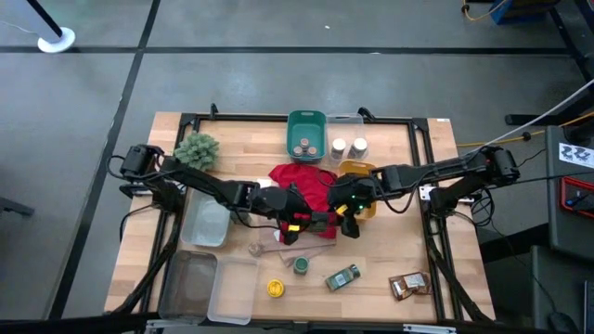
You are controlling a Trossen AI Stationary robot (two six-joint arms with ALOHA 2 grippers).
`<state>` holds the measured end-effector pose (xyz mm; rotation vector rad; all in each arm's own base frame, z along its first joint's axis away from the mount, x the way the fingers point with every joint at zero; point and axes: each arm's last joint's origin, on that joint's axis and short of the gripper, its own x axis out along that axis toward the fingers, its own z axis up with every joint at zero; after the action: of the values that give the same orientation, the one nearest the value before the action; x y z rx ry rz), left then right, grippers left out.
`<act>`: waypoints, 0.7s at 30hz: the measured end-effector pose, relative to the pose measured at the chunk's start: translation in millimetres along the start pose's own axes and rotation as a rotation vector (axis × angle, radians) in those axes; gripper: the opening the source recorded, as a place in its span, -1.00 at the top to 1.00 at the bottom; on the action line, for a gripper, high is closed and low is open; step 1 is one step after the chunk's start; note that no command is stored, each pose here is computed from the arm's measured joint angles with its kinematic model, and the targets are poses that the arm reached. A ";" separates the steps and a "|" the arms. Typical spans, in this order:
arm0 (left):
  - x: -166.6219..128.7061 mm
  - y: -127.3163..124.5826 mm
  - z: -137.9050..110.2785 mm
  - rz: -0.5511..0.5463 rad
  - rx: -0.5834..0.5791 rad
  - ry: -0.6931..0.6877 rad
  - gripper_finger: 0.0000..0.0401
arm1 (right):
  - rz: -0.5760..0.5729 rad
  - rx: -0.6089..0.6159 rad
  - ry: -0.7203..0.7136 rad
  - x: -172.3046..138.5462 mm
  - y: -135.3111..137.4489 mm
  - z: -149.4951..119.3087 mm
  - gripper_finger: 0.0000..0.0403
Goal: Sort spices by type
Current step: Put the top green seasoning can into the white bin
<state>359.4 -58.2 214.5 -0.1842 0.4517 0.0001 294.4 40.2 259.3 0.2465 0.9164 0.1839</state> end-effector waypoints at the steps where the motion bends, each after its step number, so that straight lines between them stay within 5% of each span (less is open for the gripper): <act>1: -2.9 0.1 1.0 0.002 0.001 0.009 0.42 | 0.000 0.000 0.001 -1.8 0.3 -0.4 -0.09; 8: -38.2 1.8 16.4 0.071 0.004 0.044 0.42 | -0.026 -0.009 -0.052 -25.3 3.7 -0.9 -0.09; 21: -148.1 10.3 20.1 0.445 -0.122 0.168 0.42 | -0.082 -0.018 -0.136 -62.1 7.7 -5.5 -0.10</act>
<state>234.4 -38.6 294.6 -0.2010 0.6534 0.4514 252.6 32.1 305.5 0.2019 0.7876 0.0978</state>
